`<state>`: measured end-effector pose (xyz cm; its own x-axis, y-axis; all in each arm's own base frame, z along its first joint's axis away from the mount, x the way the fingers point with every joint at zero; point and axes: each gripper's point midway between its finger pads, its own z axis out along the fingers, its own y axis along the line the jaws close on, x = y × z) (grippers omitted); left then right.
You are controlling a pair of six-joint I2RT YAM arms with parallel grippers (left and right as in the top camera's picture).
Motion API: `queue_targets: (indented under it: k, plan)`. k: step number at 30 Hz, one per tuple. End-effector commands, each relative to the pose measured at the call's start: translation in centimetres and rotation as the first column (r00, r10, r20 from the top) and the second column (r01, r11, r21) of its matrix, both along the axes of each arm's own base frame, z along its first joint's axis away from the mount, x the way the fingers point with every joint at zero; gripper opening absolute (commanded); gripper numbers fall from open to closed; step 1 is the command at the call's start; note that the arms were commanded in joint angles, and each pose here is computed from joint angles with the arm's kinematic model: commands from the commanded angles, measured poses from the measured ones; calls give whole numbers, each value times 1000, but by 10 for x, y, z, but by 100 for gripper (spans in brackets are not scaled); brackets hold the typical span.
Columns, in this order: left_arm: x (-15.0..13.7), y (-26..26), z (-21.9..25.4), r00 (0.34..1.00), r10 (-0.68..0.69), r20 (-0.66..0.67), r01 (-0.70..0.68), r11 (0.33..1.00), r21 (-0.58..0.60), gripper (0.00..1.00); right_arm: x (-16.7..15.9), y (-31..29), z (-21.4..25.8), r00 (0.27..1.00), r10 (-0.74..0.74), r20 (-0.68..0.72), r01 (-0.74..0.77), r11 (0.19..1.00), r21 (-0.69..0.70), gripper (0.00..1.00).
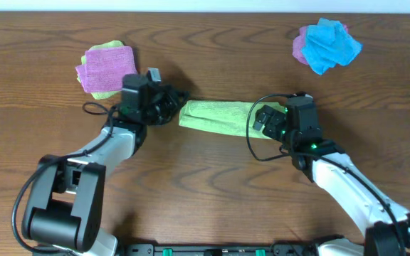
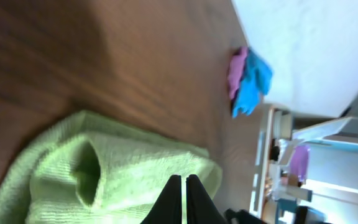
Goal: Fold the cloth
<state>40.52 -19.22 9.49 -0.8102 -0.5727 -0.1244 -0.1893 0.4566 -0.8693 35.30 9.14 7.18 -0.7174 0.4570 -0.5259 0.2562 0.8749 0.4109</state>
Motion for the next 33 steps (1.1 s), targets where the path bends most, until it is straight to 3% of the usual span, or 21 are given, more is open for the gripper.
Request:
queue_targets:
  k: [1, 9, 20, 33]
  plan:
    - [4, -13, 9, 1000, 11, 23, -12, 998, 54, 6, 2, -1, 11, 999, -25, 20, 25, 999, 25, 99]
    - [16, -31, 0, 999, 39, 19, -42, 983, 179, 6, -3, -2, 7, 999, -47, -12, 48, 998, 37, 99]
    - [27, -41, -51, 996, 19, -85, -2, 980, 197, 6, -10, -4, 0, 992, -111, -68, 116, 990, 78, 99]
    - [7, -32, -96, 977, 15, -213, 44, 962, 270, 6, -18, -10, -8, 973, -193, -127, 206, 974, 95, 99]
